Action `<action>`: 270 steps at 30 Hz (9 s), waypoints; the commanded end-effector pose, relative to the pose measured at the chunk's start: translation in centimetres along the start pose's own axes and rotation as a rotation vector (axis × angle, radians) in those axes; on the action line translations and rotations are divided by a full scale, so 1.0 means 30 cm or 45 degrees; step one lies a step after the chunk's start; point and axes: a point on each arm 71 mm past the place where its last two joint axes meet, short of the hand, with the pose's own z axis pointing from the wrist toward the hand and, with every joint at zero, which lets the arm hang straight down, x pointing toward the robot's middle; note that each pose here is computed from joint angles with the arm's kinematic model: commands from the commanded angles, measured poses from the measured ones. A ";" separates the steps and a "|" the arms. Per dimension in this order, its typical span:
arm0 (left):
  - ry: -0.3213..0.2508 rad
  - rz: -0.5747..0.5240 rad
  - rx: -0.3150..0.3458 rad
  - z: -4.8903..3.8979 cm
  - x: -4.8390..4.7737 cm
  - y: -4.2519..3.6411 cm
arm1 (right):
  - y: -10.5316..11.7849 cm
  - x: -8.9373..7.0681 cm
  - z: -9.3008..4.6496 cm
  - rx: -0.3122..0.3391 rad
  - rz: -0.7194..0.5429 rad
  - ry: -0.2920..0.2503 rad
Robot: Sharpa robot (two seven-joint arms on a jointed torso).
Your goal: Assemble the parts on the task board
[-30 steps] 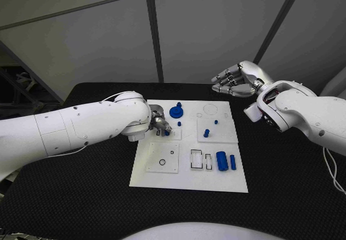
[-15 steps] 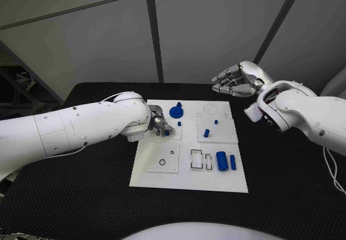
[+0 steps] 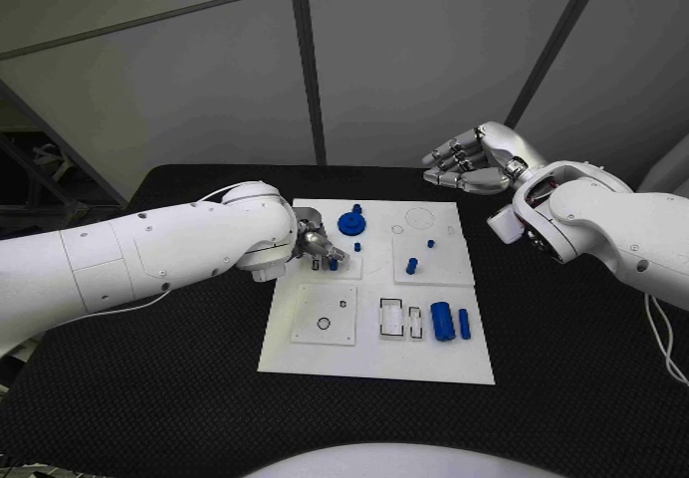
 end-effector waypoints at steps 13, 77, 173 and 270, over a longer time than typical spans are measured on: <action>-0.041 -0.047 0.036 -0.078 -0.147 -0.013 | -0.009 -0.011 0.003 0.005 0.002 -0.008; 0.008 0.005 -0.181 0.103 -0.275 0.074 | -0.005 0.000 0.015 0.000 0.006 -0.008; -0.088 -0.225 -0.007 -0.045 -0.102 0.152 | -0.016 -0.001 0.019 0.020 0.005 0.002; 0.022 0.156 -0.059 -0.004 -0.022 0.078 | -0.010 0.000 0.012 0.012 0.009 0.011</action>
